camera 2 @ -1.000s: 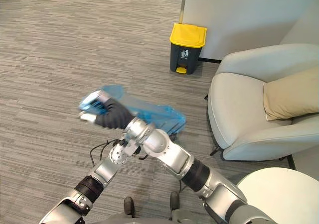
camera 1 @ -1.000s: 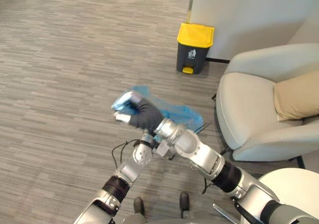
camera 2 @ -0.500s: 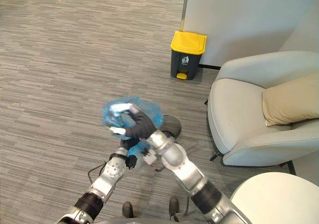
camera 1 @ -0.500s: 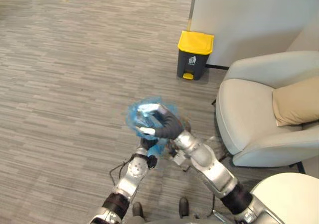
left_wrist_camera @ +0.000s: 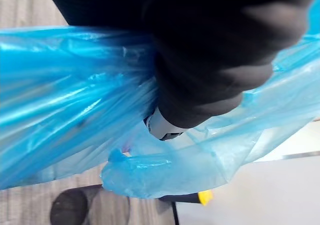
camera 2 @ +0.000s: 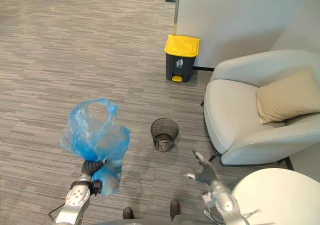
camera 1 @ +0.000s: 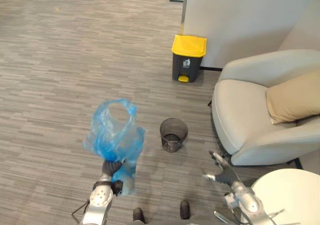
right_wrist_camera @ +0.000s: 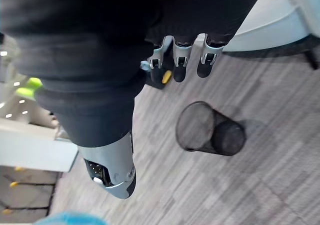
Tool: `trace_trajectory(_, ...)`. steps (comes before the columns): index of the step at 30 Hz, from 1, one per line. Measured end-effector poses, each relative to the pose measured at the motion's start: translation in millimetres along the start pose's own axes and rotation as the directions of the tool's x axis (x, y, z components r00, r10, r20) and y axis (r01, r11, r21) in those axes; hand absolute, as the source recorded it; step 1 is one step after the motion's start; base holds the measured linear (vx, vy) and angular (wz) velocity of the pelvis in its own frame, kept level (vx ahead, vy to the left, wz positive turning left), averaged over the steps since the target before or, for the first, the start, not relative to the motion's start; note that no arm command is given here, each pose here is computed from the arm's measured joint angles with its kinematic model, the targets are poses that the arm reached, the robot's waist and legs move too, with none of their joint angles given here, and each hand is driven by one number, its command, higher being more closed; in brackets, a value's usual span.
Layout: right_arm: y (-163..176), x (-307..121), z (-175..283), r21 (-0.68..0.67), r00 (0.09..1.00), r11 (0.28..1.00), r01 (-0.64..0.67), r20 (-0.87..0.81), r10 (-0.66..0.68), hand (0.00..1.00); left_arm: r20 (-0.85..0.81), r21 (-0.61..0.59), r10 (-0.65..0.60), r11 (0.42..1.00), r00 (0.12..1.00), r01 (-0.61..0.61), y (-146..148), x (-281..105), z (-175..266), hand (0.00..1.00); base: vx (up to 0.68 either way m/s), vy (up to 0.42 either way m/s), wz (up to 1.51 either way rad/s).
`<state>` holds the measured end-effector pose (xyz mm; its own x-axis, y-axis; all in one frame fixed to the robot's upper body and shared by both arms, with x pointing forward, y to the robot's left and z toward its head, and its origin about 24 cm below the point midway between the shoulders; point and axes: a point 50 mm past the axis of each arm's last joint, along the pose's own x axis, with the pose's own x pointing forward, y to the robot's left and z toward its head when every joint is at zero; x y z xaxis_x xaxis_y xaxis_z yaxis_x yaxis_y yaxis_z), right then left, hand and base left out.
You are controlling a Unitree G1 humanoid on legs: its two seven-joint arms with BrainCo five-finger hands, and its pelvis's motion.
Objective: Gather rubbish on tea table into small bin, then transfer packed bag to large trash can.
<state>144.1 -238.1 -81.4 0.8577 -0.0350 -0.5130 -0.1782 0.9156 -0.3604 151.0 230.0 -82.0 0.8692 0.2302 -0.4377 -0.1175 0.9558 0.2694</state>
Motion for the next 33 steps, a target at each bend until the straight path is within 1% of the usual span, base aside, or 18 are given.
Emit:
trace_trajectory(1, -1.5, -0.8, -6.2, -0.009, 0.999, 1.0, 0.017, -0.034, -0.017, 0.0, -0.034, 0.001, 0.007, 1.0, 0.999, -0.007, 2.3, -4.0, -8.5, 1.0, 0.0, 0.009, 0.26)
trace_trajectory(4, 0.9, -2.1, -16.4, -0.011, 0.996, 0.999, 0.035, -0.086, -0.036, 0.0, -0.069, -0.012, 0.023, 1.0, 0.997, -0.024, 7.5, -8.7, -17.3, 1.0, -0.01, 0.016, 0.6)
trace_trajectory(8, -3.7, 5.4, -9.1, -0.009, 0.993, 0.995, 0.097, -0.069, -0.097, 0.0, -0.067, -0.039, 0.034, 0.999, 0.997, -0.037, 6.5, -7.9, -16.1, 1.0, -0.08, 0.031, 0.75)
trace_trajectory(11, -5.5, 6.7, -8.1, 0.025, 0.985, 0.987, 0.157, -0.074, -0.155, 0.0, -0.061, -0.065, 0.037, 0.997, 0.997, -0.041, 2.3, -6.2, -13.9, 1.0, 0.05, 0.072, 0.8)
trace_trajectory(17, 1.5, 18.1, 1.8, 0.058, 0.985, 0.985, 0.162, -0.063, -0.159, 0.0, -0.076, -0.074, 0.052, 0.996, 0.996, -0.057, 5.7, -13.0, -18.3, 1.0, 0.11, 0.116, 0.35)
trace_trajectory(21, 7.0, 18.8, 2.9, 0.07, 0.985, 0.984, 0.163, -0.072, -0.158, 0.0, -0.049, -0.063, 0.039, 0.997, 0.998, -0.043, 5.2, -11.7, -10.8, 1.0, 0.22, 0.133, 0.23)
trace_trajectory(25, 25.8, 13.2, 2.0, 0.122, 0.988, 0.982, 0.142, -0.077, -0.133, 0.0, 0.025, -0.024, 0.034, 0.999, 0.999, -0.034, 12.8, -5.3, 6.9, 1.0, 0.32, 0.078, 0.26)
trace_trajectory(28, 20.5, 14.7, 2.4, 0.12, 0.986, 0.98, 0.157, -0.077, -0.148, 0.0, 0.051, -0.013, 0.028, 1.0, 0.998, -0.027, 13.2, 4.3, 15.6, 1.0, 0.4, -0.016, 0.15)
trace_trajectory(32, 21.2, 10.7, -10.9, 0.111, 0.981, 0.982, 0.153, -0.138, -0.137, 0.0, 0.069, -0.016, 0.025, 1.0, 0.997, -0.024, 10.9, 16.4, 24.3, 1.0, 0.66, -0.11, 0.49)
trace_trajectory(33, 16.5, 9.4, -12.8, 0.109, 0.978, 0.98, 0.168, -0.144, -0.151, 0.0, 0.07, -0.036, 0.02, 0.999, 0.997, -0.017, 5.3, 16.7, 24.8, 1.0, 0.72, -0.158, 0.45)
